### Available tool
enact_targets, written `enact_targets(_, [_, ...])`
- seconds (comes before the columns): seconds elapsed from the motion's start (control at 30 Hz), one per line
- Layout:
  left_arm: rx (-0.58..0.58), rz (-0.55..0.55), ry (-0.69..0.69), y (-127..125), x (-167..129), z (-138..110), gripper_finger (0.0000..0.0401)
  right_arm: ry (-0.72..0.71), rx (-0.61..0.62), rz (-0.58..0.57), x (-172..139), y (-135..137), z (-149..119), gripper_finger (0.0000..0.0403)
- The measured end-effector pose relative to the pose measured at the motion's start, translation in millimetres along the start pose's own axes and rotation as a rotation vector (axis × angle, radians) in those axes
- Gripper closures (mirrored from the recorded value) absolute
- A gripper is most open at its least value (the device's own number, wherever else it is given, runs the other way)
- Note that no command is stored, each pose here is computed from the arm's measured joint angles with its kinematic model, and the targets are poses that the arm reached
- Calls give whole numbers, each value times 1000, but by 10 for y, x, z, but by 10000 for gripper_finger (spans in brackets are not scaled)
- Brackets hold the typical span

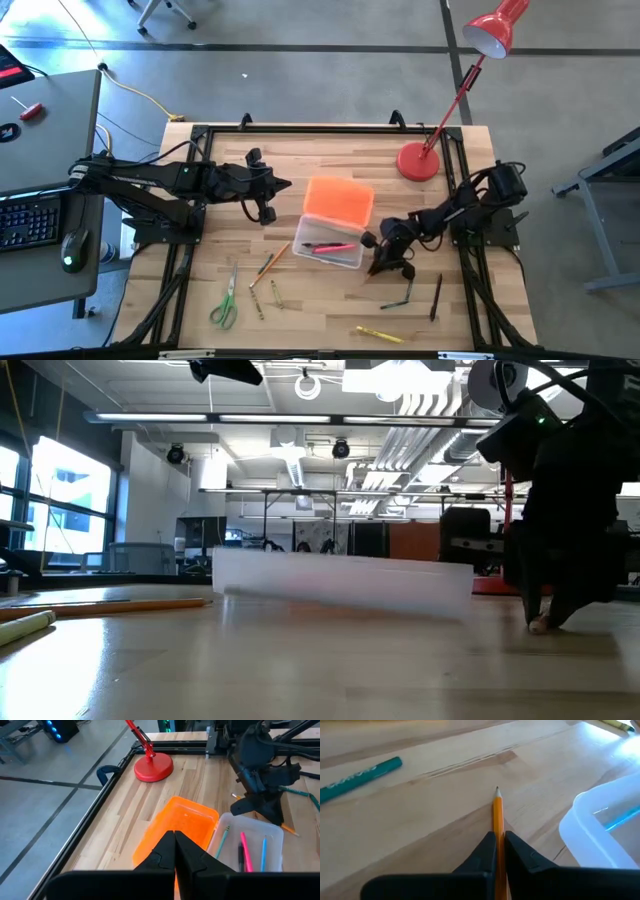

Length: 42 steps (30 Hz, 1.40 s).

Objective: Pick & place school supplies into a supply box
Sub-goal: Put the right orange pencil into the supply box

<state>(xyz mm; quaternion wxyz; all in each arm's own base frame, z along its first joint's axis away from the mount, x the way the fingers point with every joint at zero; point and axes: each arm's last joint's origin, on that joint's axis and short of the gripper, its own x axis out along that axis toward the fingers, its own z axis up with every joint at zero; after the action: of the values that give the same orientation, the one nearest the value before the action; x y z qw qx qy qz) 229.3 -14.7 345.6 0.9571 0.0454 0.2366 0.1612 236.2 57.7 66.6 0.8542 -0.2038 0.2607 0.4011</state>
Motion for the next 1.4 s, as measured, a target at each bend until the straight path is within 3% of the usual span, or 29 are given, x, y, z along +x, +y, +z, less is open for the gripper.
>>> enact_targets(0.13, [-1, 0, -1, 0, 0, 1, 369, -54, 45, -42, -48, 32, 202, 399])
enact_targets(0.3, [-1, -1, 0, 0, 0, 1, 358, -60, 4, -123, -132, 126, 436, 399])
enact_targets(0.4, [-1, -1, -1, 0, 0, 2, 360, -45, 41, -144, -158, 176, 481, 400])
enact_targets(0.53, [-1, -13, 0, -4, 1, 1, 368, -109, 22, -232, -226, 150, 710, 401])
enact_targets(0.6, [-1, -21, 0, -6, 1, 2, 371, -70, -25, -313, -260, 88, 823, 401])
enact_targets(0.7, [-1, -24, -1, -7, 1, 2, 373, 50, -40, -574, -316, -147, 1052, 401])
enact_targets(0.77, [-1, -24, -1, -7, 1, 2, 371, 117, 41, -748, -342, -351, 1172, 401])
enact_targets(0.83, [-2, -24, -1, -7, 1, 2, 367, 92, 176, -840, -368, -573, 1282, 401])
enact_targets(0.97, [-9, -37, -1, -11, 1, 3, 358, -26, 454, -842, -298, -944, 1336, 401])
enact_targets(1.07, [-11, -38, 3, -16, 10, 0, 360, -24, 574, -785, -88, -1091, 1234, 401])
enact_targets(1.23, [-20, -88, 21, -44, 39, -14, 370, 57, 593, -796, 251, -1176, 1093, 400])
enact_targets(1.4, [-83, -107, 96, -46, 31, -82, 367, 121, 601, -823, 321, -1184, 1028, 400])
